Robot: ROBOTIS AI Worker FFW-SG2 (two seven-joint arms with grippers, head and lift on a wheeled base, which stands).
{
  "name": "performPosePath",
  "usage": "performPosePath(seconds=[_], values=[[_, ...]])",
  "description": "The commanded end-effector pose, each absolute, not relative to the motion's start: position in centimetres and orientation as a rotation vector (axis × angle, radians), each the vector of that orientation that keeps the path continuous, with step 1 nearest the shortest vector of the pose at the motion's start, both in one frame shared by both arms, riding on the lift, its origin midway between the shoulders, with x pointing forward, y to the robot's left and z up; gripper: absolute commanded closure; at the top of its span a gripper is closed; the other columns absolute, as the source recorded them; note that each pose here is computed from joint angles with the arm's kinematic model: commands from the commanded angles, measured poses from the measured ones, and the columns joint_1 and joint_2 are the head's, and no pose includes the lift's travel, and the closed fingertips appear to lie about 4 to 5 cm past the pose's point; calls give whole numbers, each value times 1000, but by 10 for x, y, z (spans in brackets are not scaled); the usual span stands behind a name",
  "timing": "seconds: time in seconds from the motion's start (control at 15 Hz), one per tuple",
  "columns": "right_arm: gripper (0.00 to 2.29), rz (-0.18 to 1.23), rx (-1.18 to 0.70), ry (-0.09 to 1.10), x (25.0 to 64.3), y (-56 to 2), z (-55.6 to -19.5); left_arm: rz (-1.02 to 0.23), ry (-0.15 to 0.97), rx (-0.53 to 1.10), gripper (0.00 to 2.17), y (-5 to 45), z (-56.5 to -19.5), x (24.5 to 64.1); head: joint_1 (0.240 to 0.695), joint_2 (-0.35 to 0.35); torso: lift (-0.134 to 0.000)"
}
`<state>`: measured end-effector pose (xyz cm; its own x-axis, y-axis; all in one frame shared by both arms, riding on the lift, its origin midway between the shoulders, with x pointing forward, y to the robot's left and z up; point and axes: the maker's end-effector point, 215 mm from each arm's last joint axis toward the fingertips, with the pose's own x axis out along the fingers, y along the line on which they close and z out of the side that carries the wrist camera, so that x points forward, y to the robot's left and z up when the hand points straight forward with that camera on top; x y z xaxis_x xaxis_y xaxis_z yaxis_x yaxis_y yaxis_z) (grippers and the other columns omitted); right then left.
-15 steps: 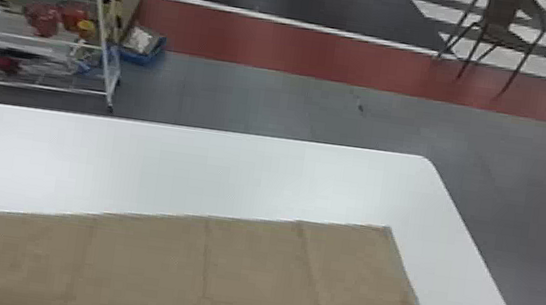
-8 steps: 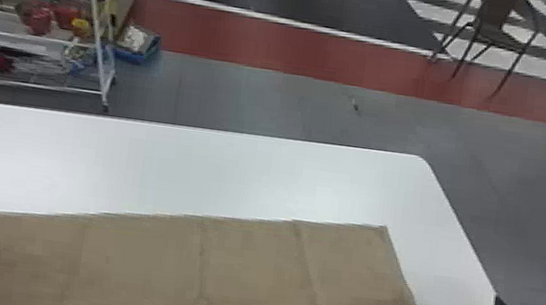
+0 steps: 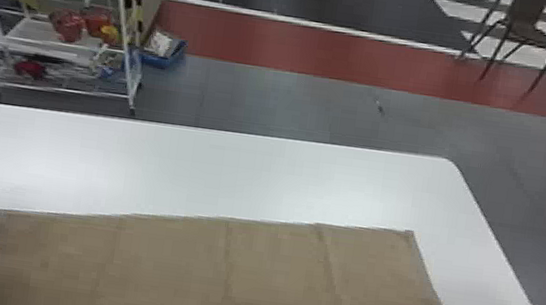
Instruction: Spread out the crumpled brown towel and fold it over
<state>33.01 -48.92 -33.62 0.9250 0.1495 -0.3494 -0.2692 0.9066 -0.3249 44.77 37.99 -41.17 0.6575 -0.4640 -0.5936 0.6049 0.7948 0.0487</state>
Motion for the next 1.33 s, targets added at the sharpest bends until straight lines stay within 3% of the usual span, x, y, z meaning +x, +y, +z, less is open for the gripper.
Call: performPosePath(seconds=[0.0,0.67,0.87,1.07,1.27], values=[[33,215,-378,332,325,-493,-338,-601,659,162,134,383,-421,450,695,-159,-122],[33,217,-369,345,323,-496,-347,-627,831,214,296,396,-459,464,695,-153,-122],[33,217,-368,344,323,-496,-348,-625,857,210,434,404,-463,469,695,-144,-122],[33,216,-364,347,322,-497,-349,-649,880,199,802,409,-464,465,695,-134,-122],[33,215,-364,341,324,-497,-348,-678,884,186,819,406,-462,459,695,-132,-122]])
